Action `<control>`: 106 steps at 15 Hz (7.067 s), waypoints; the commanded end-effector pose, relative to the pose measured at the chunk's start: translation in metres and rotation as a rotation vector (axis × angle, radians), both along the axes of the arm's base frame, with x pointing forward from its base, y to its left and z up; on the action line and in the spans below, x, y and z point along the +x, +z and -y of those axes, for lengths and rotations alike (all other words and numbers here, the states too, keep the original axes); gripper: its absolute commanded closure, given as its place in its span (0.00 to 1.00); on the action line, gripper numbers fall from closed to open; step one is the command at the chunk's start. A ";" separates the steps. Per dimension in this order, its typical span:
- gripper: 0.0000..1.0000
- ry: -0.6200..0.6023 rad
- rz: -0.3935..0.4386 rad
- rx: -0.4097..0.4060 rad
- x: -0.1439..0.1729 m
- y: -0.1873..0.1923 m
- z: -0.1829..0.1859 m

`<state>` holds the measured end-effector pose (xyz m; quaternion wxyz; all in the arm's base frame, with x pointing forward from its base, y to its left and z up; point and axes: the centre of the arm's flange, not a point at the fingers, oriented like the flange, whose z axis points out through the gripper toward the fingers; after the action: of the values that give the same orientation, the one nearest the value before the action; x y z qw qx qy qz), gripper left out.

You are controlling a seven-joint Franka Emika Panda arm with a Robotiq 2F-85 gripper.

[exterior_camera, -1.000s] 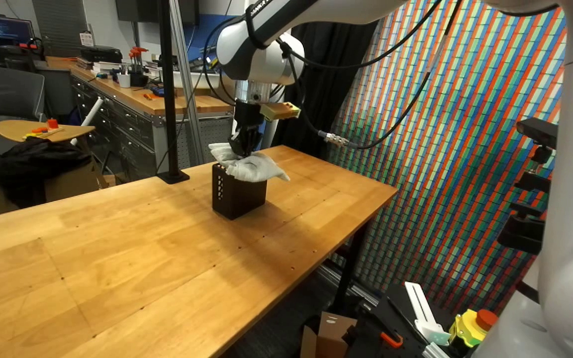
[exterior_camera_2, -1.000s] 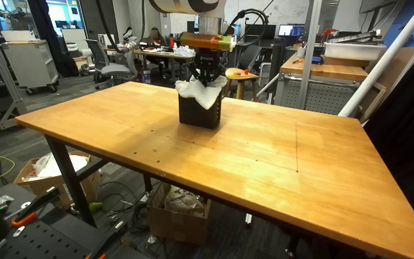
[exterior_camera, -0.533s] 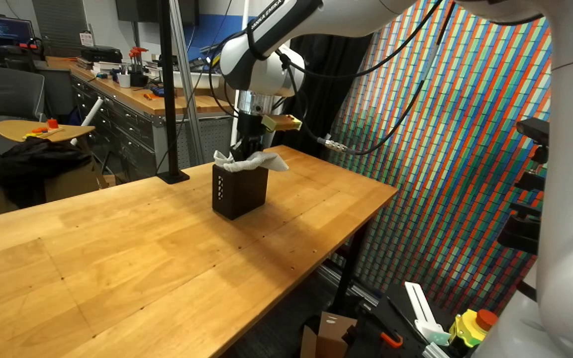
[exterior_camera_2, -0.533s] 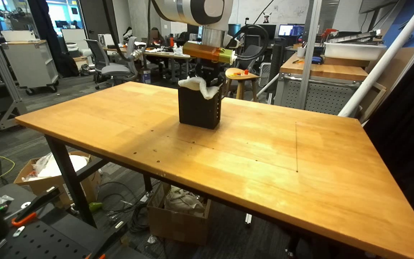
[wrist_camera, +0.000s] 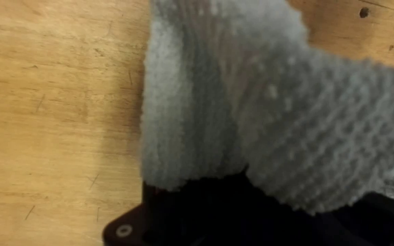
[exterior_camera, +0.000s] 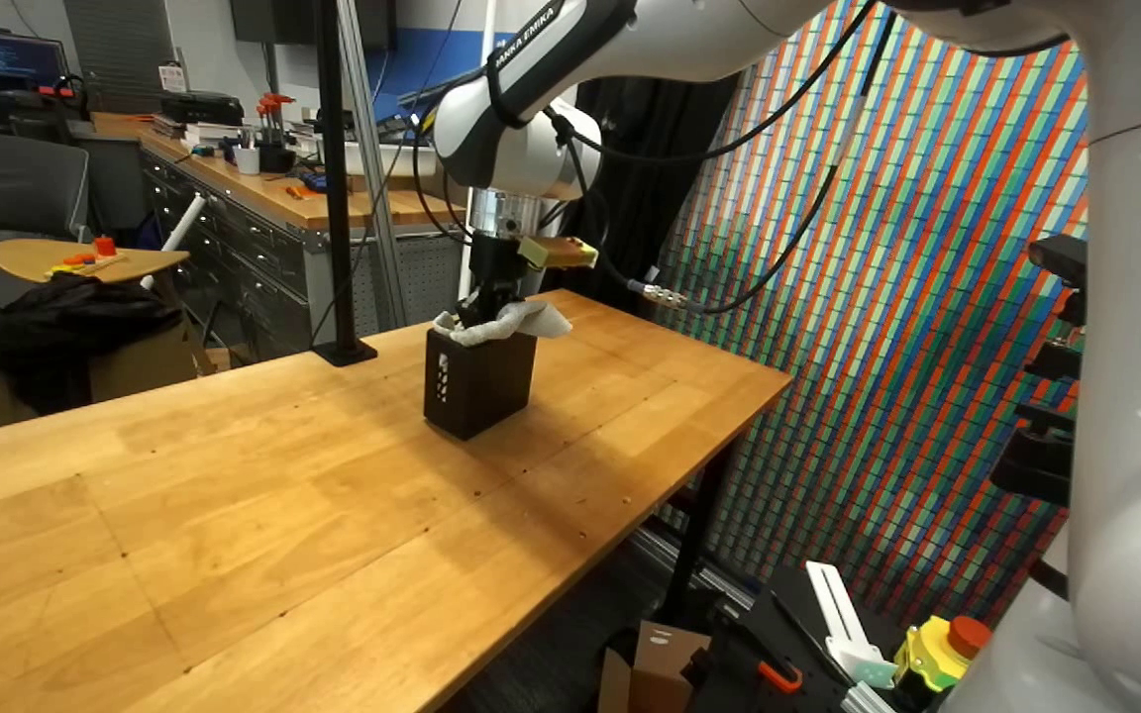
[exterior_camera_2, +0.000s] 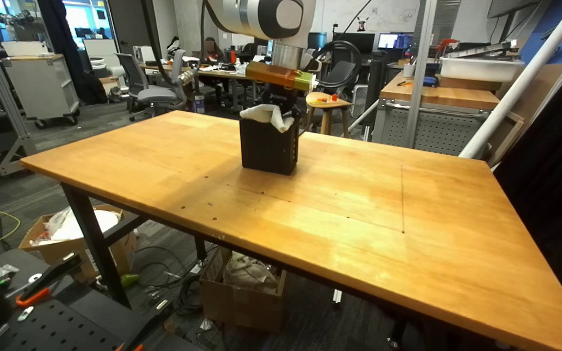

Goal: Pick up the cloth and put it in the box

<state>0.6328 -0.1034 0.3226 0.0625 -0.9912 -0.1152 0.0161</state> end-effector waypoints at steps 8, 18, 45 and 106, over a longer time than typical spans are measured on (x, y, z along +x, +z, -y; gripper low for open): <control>0.99 0.017 0.079 -0.102 -0.001 0.070 -0.016; 0.99 -0.078 0.124 -0.210 -0.060 0.119 0.002; 0.99 -0.071 0.125 -0.222 -0.091 0.090 -0.013; 0.99 0.096 0.012 0.010 0.019 -0.011 -0.004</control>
<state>0.6414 -0.0929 0.3151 0.0412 -0.9863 -0.1598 0.0093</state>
